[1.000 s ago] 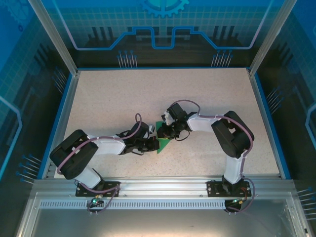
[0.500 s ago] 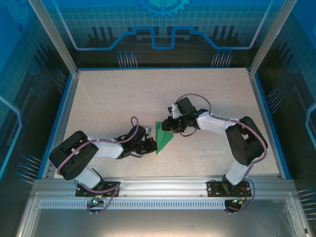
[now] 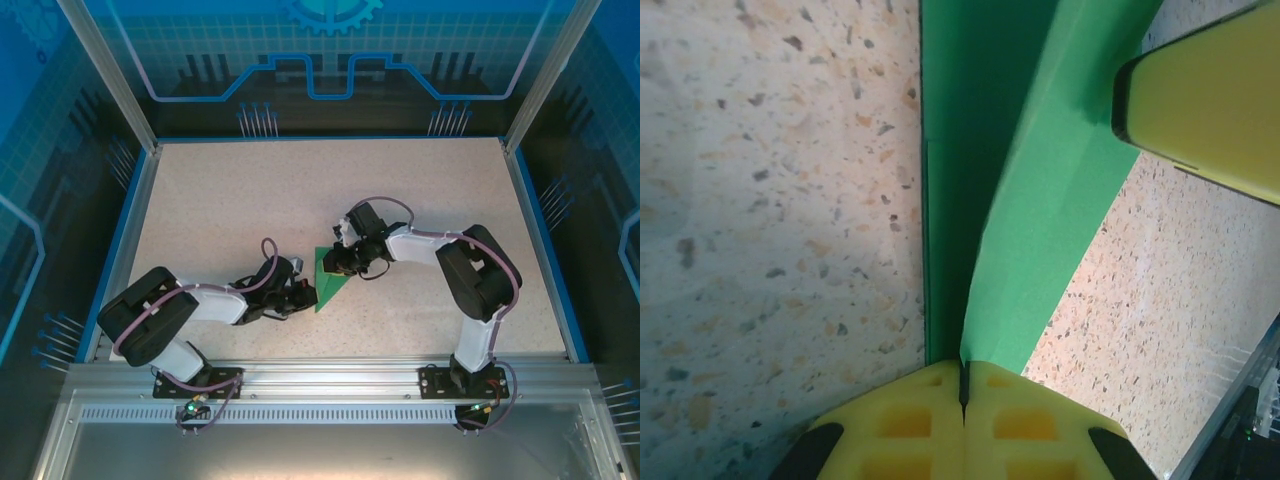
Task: Fold a paper plane with a square sheet of paper (pick it up from the middle)
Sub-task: Fourth fold the wing at the center of the table.
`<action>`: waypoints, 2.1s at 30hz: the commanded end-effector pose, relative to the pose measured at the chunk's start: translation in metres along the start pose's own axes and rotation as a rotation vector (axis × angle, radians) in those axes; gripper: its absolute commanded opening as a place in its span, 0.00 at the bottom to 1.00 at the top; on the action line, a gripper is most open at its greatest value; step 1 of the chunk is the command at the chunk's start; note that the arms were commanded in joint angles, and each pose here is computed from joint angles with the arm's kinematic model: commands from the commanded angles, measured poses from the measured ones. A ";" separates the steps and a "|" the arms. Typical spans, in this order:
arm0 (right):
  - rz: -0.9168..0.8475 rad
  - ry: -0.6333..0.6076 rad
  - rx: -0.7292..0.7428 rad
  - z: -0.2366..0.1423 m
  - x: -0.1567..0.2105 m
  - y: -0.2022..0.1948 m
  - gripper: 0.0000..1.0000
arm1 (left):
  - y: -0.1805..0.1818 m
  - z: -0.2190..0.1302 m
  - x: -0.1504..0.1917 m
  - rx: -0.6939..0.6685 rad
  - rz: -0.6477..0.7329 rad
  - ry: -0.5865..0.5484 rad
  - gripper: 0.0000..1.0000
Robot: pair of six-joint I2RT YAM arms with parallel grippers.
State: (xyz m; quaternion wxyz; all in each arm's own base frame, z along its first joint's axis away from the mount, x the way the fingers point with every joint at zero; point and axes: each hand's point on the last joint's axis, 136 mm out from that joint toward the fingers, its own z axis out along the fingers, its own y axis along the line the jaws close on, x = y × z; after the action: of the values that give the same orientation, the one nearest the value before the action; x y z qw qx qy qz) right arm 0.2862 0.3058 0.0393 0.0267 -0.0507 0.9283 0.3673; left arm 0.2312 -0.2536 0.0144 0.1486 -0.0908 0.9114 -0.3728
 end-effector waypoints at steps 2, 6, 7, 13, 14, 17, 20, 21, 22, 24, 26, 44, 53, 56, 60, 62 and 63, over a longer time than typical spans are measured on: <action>-0.036 0.024 -0.046 0.006 -0.002 0.015 0.20 | 0.023 -0.001 0.008 -0.077 -0.031 -0.002 0.00; -0.040 0.041 -0.050 0.011 -0.001 0.015 0.21 | 0.025 0.000 0.010 -0.077 -0.036 0.002 0.00; -0.043 0.044 -0.049 0.013 -0.001 0.016 0.21 | 0.026 0.000 0.011 -0.081 -0.036 0.004 0.00; -0.030 0.056 -0.028 0.022 -0.004 0.007 0.20 | 0.031 -0.003 0.011 -0.096 -0.044 -0.005 0.00; -0.032 0.061 -0.033 0.024 -0.005 0.007 0.20 | 0.030 -0.003 0.011 -0.094 -0.039 -0.004 0.00; -0.031 0.069 -0.024 0.029 -0.005 0.003 0.19 | 0.028 -0.003 0.011 -0.099 -0.028 0.003 0.00; -0.022 0.077 -0.004 0.033 -0.005 -0.005 0.19 | 0.026 -0.004 0.011 -0.097 -0.026 0.003 0.04; -0.019 0.077 0.002 0.034 -0.005 -0.007 0.19 | 0.026 -0.005 0.010 -0.098 -0.025 0.001 0.05; -0.017 0.082 0.007 0.035 -0.004 -0.009 0.18 | 0.025 -0.006 0.010 -0.098 -0.024 -0.003 0.07; -0.009 0.091 0.020 0.037 -0.001 -0.014 0.18 | 0.023 -0.008 0.009 -0.099 -0.022 -0.007 0.17; -0.002 0.096 0.031 0.040 0.001 -0.020 0.18 | 0.017 -0.012 0.006 -0.092 -0.013 -0.012 0.20; 0.023 0.080 0.036 0.038 0.009 -0.031 0.18 | -0.049 -0.015 -0.013 0.049 0.089 0.028 0.21; 0.028 0.082 0.040 0.038 0.011 -0.033 0.18 | -0.017 0.004 -0.005 0.001 0.032 0.058 0.18; 0.025 0.081 0.042 0.037 0.012 -0.033 0.18 | -0.003 0.003 0.004 -0.029 0.002 0.079 0.18; 0.026 0.079 0.041 0.035 0.011 -0.032 0.18 | 0.019 0.004 0.021 -0.093 -0.032 0.137 0.18; 0.023 0.076 0.033 0.033 0.010 -0.029 0.18 | 0.028 0.004 0.029 -0.125 -0.043 0.168 0.18; 0.019 0.073 0.029 0.032 0.009 -0.026 0.19 | 0.034 0.004 0.033 -0.145 -0.055 0.180 0.18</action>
State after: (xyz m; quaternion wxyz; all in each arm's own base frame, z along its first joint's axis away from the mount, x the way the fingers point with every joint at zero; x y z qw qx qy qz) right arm 0.2920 0.3236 0.0149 0.0126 -0.0727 0.9194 0.3864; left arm 0.2293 -0.2604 0.0141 0.1151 -0.0746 0.9222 -0.3616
